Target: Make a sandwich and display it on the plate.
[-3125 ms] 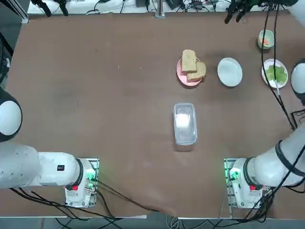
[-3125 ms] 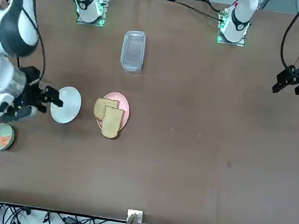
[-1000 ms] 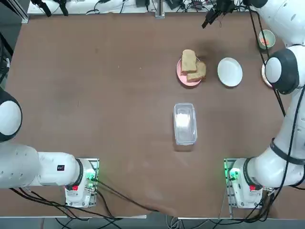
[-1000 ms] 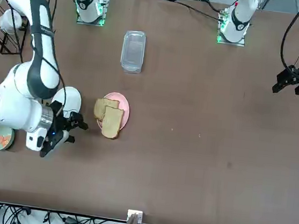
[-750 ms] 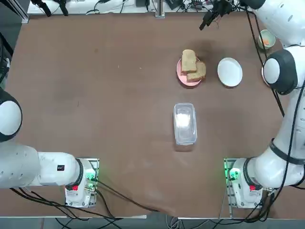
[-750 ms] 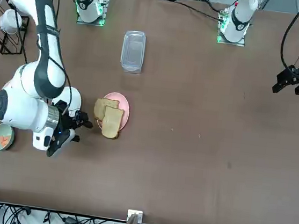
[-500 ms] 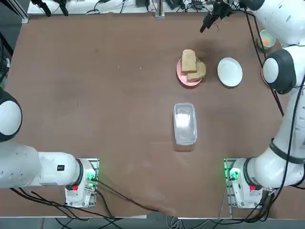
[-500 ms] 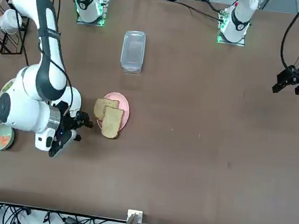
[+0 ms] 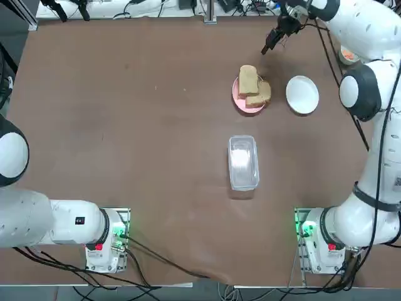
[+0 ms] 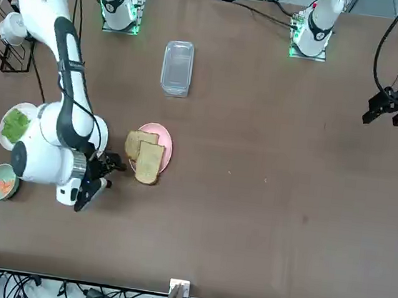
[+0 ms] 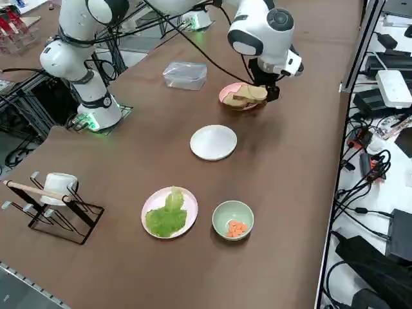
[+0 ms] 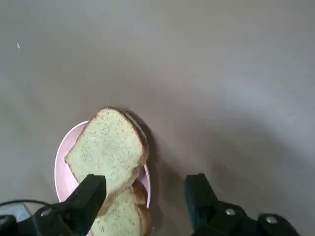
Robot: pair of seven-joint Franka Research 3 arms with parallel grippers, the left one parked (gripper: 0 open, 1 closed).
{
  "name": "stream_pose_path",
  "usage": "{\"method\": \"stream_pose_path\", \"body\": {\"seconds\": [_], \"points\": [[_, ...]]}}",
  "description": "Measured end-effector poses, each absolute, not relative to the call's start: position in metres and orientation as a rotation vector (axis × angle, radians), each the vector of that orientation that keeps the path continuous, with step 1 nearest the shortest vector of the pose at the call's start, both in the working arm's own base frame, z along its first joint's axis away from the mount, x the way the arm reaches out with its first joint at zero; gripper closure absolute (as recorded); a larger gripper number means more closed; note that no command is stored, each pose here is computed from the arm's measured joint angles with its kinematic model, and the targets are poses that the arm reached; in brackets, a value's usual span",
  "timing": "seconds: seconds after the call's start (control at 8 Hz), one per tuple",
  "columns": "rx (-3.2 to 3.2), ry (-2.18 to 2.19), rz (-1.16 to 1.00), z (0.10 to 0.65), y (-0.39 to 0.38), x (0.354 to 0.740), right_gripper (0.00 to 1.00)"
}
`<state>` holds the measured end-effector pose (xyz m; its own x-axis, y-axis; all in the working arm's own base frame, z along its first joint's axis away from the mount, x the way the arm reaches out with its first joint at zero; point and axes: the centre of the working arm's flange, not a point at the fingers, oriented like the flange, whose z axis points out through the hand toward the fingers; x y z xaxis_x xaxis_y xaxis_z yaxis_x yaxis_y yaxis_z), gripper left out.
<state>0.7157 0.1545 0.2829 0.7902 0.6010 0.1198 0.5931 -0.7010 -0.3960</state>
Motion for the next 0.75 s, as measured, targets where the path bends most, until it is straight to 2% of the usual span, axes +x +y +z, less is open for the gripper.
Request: {"method": "stream_pose_path", "body": {"seconds": [0.38,0.75], "points": [[-2.546,-0.918,0.052,0.269,0.170,0.712,0.00],[-2.532,-0.941,-0.028,0.250,0.190,0.720,0.00]]}}
